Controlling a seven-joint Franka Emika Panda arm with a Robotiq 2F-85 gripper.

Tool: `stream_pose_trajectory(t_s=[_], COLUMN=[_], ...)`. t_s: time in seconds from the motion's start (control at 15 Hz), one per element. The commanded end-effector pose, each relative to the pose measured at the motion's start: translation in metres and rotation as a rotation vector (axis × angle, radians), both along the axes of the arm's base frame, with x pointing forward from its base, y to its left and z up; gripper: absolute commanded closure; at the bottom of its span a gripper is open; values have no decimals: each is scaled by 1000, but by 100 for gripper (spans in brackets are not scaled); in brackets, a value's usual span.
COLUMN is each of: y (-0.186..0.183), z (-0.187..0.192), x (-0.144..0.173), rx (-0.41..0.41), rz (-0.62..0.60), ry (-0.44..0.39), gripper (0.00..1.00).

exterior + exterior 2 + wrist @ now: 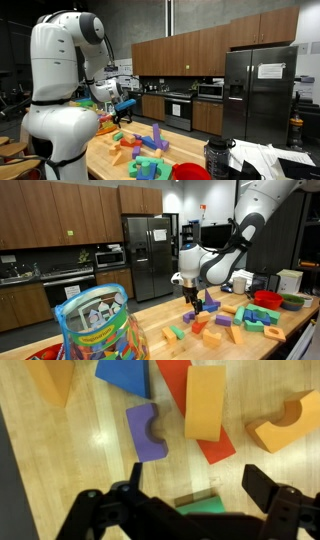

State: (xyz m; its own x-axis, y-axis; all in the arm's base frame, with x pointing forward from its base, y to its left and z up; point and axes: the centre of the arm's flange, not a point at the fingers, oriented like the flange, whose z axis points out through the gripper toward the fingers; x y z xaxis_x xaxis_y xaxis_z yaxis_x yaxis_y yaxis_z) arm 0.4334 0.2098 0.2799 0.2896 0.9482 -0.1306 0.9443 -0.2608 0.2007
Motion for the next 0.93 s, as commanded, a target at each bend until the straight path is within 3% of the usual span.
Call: stream_pose_trajectory(t_s=[0.0, 0.6, 0.87], y=[-6, -45, -56], z=[38, 37, 38], x=[-15, -25, -26], rx=[31, 32, 23], rz=[-85, -460, -572], ry=[-82, -231, -301], gripper=[0, 0, 0])
